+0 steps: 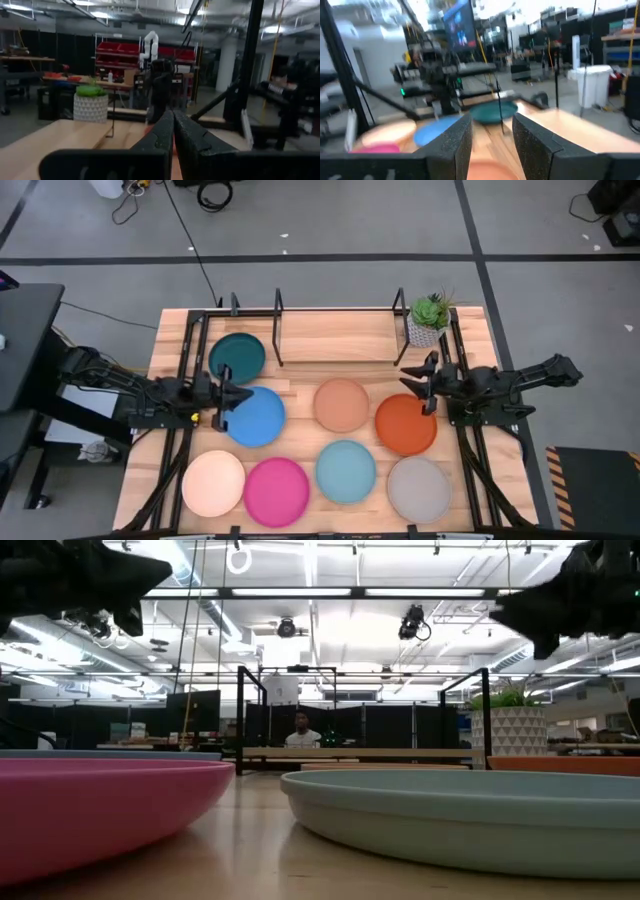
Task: Place and stack plates onto a shelf
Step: Put the orange plate on the shelf
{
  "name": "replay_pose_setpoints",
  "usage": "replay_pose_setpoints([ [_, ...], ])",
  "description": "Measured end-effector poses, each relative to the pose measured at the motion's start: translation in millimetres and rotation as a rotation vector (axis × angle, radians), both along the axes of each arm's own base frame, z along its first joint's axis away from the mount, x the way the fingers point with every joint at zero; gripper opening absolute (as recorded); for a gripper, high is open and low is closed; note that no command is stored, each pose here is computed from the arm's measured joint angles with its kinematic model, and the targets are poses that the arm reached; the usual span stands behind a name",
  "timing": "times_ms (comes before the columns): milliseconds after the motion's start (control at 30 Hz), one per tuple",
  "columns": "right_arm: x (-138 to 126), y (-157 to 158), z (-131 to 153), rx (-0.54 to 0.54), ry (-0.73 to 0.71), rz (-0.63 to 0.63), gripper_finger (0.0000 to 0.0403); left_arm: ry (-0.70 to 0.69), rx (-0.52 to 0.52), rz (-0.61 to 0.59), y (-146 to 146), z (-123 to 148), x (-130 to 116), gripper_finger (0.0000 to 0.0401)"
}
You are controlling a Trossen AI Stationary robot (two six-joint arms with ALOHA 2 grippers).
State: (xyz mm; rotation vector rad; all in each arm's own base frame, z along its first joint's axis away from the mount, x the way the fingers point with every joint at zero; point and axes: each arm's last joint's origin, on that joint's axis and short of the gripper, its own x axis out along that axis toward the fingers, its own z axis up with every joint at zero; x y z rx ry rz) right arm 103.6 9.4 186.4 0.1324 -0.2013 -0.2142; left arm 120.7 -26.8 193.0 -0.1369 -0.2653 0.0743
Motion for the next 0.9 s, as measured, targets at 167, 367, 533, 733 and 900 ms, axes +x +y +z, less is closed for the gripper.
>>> replay_pose_setpoints([
  [167, -2, 3, 12, -0.107, -0.108, 0.085, 0.0146, -0.149, 0.043, -0.078, -1, 13, -5, 0.0020],
  [367, 2, -1, 12, -0.113, 0.014, -0.034, 0.0142, -0.290, 0.073, -0.113, -2, 26, -11, 0.0020],
  [533, 13, 0, 7, -0.011, 0.200, 0.017, 0.0139, -0.207, 0.091, -0.116, -4, 37, -1, 0.0020],
  [733, 32, 8, -4, 0.059, 0.483, 0.148, 0.0140, -0.078, 0.122, -0.125, -11, 53, 19, 0.0020],
  [900, 52, 21, -9, 0.099, 0.752, 0.226, 0.0140, 0.002, 0.201, -0.103, -16, 61, 37, 0.0020],
])
